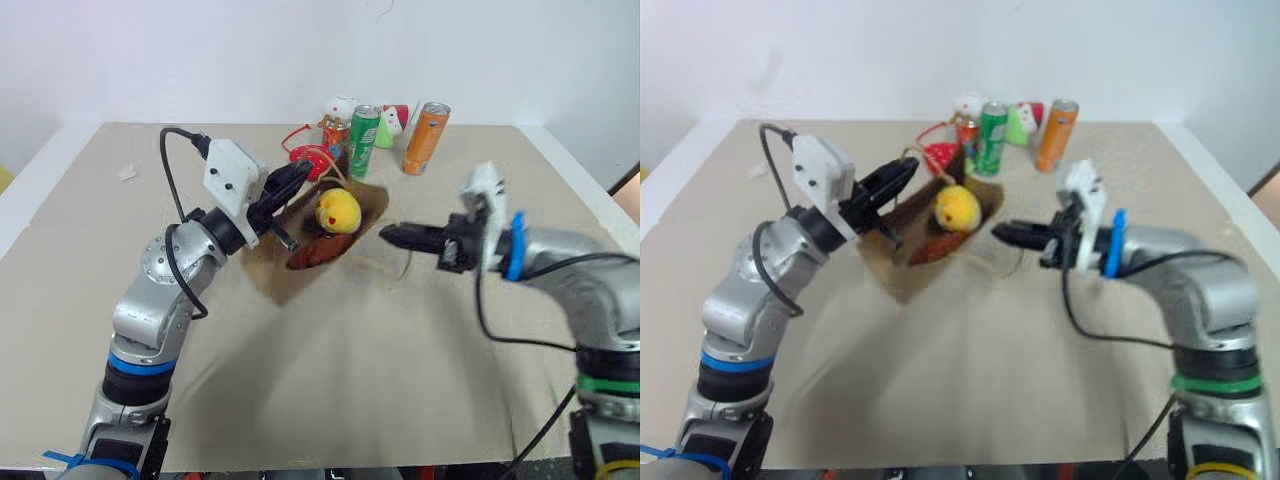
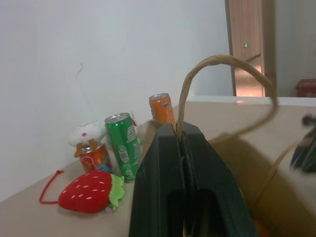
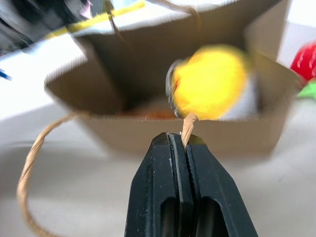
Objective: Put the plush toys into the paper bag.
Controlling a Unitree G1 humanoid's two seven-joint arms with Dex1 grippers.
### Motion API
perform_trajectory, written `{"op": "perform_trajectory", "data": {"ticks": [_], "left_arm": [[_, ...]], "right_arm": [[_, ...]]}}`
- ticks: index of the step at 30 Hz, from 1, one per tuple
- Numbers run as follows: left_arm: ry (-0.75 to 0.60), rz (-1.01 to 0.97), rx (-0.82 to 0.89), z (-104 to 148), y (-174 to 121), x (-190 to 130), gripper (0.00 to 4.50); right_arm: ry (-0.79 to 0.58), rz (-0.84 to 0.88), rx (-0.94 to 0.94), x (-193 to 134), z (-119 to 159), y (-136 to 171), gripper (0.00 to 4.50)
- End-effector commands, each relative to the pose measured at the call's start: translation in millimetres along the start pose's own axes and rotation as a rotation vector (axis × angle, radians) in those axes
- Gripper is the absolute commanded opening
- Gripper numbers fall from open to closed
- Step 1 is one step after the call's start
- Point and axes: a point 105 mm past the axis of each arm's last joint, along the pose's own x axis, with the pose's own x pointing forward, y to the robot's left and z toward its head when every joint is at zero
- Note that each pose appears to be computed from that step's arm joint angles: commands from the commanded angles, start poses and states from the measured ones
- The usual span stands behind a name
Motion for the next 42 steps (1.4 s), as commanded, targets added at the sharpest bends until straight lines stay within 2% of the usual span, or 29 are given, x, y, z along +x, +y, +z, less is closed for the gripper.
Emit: {"op": "perform_trajectory", "data": {"ticks": [1, 4, 9, 14, 17, 26, 30, 32, 35, 36, 39, 41, 42], "left_arm": [[-0.061, 0.003, 0.046, 17.9, 8.9, 2.9, 0.0], [-0.058, 0.001, 0.042, 14.1, 9.3, 4.1, 0.0], [-0.048, -0.019, 0.033, 6.0, 2.4, 5.5, 0.0], [-0.072, 0.013, 0.038, 9.7, 7.0, 8.0, 0.0], [-0.085, 0.024, 0.042, 13.1, 9.6, 9.9, 0.0], [-0.023, -0.025, 0.056, -4.3, -4.7, 2.1, 0.0], [-0.015, -0.024, 0.049, -6.6, -3.8, 0.2, 0.0], [-0.012, -0.017, 0.057, -7.0, -0.5, -0.1, 0.0], [-0.01, -0.01, 0.056, -6.7, 3.7, -0.7, 0.0], [-0.01, -0.009, 0.054, -6.6, 4.7, -0.9, 0.0], [-0.014, -0.007, 0.046, -5.8, 7.3, -1.2, 0.0], [-0.019, -0.018, 0.036, -5.1, 7.5, -1.7, 0.0], [-0.021, -0.024, 0.031, -4.7, 7.5, -2.2, 0.27]], "right_arm": [[-0.05, 0.041, -0.066, -25.4, 46.7, 6.1, 0.15], [-0.058, 0.006, -0.072, -29.6, 55.6, -1.3, 0.15], [0.007, -0.073, -0.109, -22.8, 37.9, -17.8, 0.15], [-0.032, -0.123, -0.157, -9.4, 38.7, -32.4, 0.15], [-0.045, -0.115, -0.17, -2.0, 39.2, -36.5, 0.15], [-0.004, -0.087, -0.176, 14.4, 20.3, -39.2, 0.15], [-0.039, -0.065, -0.159, 12.8, 29.5, -35.7, 1.25], [-0.072, -0.058, -0.152, 8.7, 38.1, -33.5, 2.32], [-0.12, -0.074, -0.14, -0.8, 49.0, -34.4, 3.11], [-0.135, -0.089, -0.133, -4.9, 52.2, -36.4, 3.71], [-0.157, -0.138, -0.132, -16.8, 56.7, -43.0, 4.41], [-0.186, -0.177, -0.122, -27.5, 61.2, -47.9, 4.41], [-0.209, -0.195, -0.108, -33.3, 64.0, -50.0, 4.48]]}}
